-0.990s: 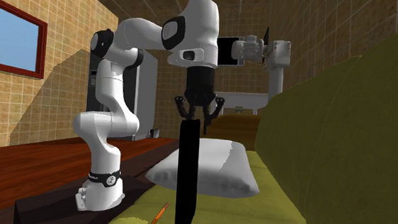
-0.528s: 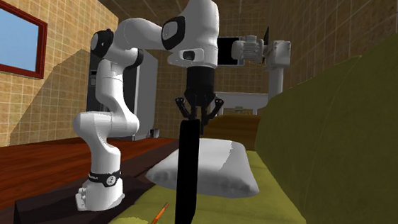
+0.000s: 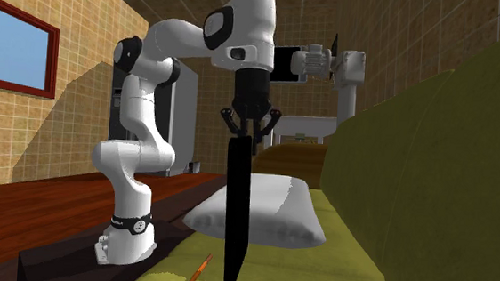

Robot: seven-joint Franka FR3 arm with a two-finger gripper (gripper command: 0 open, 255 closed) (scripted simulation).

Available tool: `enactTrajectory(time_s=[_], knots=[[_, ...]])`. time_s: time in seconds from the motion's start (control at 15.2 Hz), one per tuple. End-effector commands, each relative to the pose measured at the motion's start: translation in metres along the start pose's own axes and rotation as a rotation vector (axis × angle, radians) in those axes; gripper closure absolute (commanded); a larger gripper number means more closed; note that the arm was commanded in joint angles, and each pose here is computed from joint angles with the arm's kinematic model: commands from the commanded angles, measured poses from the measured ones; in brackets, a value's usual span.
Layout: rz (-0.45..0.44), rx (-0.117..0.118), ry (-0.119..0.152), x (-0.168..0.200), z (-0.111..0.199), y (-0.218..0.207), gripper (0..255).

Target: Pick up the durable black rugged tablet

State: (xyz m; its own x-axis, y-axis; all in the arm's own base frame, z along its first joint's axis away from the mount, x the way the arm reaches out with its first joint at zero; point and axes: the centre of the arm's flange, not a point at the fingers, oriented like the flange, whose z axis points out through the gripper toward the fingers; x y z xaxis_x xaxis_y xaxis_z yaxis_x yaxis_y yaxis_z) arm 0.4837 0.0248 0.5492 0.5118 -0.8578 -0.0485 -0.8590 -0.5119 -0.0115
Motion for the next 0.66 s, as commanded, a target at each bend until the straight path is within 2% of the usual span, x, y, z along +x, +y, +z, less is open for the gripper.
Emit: enactTrajectory(time_s=[0.0, 0.46, 0.59], knots=[[0.0, 0.0, 0.0, 0.0, -0.011, -0.001, 255], [0.0, 0.0, 0.0, -0.002, -0.048, -0.002, 255], [0.0, 0.0, 0.0, -0.002, -0.049, -0.002, 255]])
